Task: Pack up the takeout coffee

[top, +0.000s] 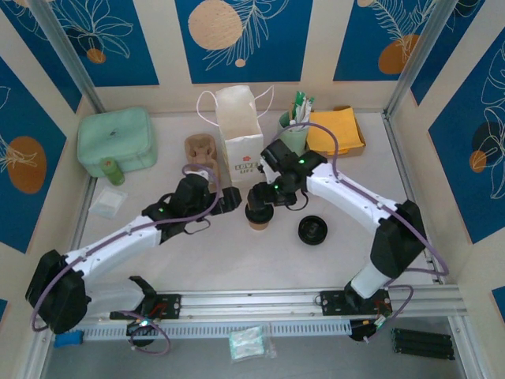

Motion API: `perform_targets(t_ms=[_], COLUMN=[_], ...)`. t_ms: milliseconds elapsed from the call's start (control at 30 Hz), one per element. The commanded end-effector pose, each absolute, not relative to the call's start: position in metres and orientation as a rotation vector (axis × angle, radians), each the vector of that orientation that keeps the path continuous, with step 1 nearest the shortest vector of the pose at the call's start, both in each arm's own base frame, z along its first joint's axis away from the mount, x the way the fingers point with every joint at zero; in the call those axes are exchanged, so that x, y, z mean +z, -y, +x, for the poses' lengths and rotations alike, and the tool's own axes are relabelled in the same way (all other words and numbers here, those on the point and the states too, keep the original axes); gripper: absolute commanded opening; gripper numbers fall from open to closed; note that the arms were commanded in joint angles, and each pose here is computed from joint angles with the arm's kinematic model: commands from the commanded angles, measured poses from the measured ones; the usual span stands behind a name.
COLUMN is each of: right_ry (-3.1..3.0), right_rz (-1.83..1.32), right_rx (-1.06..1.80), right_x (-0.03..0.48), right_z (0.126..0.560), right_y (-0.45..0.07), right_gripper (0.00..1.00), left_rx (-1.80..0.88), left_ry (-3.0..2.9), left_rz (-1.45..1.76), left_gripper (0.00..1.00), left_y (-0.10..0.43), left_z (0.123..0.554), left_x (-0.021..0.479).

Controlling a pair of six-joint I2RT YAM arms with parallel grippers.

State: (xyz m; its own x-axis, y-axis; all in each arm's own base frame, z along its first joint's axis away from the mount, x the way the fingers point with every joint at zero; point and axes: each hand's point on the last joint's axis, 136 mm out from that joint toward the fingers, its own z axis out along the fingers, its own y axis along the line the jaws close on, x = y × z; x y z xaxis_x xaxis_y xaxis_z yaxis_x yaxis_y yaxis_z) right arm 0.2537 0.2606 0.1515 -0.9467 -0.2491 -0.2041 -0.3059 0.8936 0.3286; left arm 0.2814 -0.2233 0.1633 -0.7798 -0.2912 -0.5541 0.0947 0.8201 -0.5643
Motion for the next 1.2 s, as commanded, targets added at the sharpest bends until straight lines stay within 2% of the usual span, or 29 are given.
perform_targets(t_ms=[0, 333, 833, 1167], right_ry=[-2.947, -2.982, -3.018, -3.068], right_rz=[-0.472, -0.526, -0.557, -0.589], right_rx=[0.379, 0.28, 0.232, 0.134], right_x=[0.145, 0.132, 0.116, 0.087], right_z=[0.252, 0.254, 0.255, 0.244], right_y=[-0.253, -0.266, -0.277, -0.272], right_gripper=[0.76, 0.83, 0.83, 0.81], left_rx=[-0.689, -0.699, -0.744, -0.766], left_ry=[-2.347, -2.321, -2.327, -2.323], left_rz=[-0.214, -0.322, -0.338, -0.341], left_gripper=[0.99, 0.99, 0.99, 0.99], left_y=[0.192, 0.157, 0.156, 0.158], left_z=[0.284, 0.288, 0.289, 0.289], left_x=[0.165, 0.162, 0.156, 0.157])
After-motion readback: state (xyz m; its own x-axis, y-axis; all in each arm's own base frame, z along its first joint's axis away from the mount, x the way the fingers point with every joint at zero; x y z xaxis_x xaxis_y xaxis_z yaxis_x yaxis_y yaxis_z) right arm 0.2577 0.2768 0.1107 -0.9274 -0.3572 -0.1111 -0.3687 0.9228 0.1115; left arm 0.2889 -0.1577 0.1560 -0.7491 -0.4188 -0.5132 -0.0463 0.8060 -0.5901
